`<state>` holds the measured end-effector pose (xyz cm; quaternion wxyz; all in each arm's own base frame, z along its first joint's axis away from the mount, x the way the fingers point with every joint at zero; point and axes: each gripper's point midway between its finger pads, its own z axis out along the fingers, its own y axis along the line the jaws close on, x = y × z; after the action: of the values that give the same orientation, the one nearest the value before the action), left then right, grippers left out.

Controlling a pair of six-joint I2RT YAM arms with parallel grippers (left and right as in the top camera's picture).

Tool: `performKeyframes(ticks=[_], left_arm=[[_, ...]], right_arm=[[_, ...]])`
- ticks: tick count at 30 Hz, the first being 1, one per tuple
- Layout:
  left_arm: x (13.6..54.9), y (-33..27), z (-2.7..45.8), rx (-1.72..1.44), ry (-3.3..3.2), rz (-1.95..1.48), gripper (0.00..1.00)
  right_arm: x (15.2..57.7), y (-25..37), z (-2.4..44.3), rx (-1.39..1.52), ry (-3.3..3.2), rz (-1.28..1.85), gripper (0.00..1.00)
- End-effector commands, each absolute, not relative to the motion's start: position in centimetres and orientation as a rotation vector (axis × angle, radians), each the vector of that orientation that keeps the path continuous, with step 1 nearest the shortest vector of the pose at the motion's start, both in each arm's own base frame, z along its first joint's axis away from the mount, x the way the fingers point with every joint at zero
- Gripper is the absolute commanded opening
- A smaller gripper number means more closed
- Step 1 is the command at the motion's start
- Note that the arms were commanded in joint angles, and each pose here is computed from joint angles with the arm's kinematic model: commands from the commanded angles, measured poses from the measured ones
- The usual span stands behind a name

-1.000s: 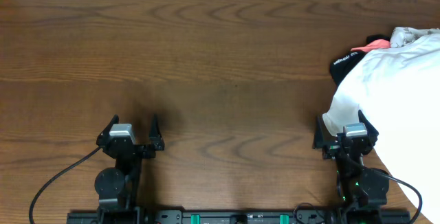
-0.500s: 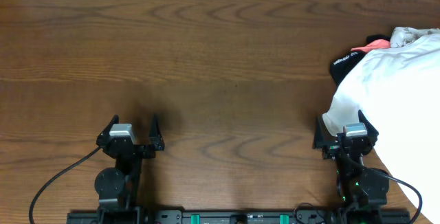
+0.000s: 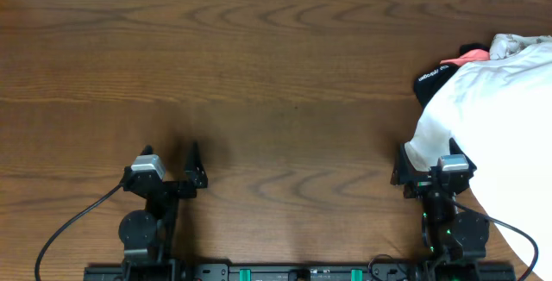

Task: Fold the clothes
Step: 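Raise the left gripper and reach the right gripper to the white T-shirt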

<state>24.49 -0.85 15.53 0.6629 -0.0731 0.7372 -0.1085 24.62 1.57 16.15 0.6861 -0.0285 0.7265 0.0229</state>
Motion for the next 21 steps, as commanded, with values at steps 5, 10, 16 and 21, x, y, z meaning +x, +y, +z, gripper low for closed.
performKeyframes(ticks=[5, 10, 16, 21], left_arm=[[24.2, -3.4, 17.9, -0.139, 1.74, -0.432, 0.98], [25.2, -4.1, 20.1, -0.14, 1.861, -0.473, 0.98], [27.4, -5.3, 21.8, -0.146, 2.084, -0.555, 0.98], [27.5, -5.4, 20.8, -0.227, 2.381, -0.568, 0.98]], right_arm=[[23.9, 0.5, 18.4, 0.059, 1.657, 0.074, 0.99], [23.3, -0.7, 19.7, 0.114, 1.781, 0.017, 0.99], [23.9, -1.0, 21.2, 0.152, 2.004, -0.006, 0.99], [24.5, -0.9, 21.3, 0.15, 2.241, -0.032, 0.99]])
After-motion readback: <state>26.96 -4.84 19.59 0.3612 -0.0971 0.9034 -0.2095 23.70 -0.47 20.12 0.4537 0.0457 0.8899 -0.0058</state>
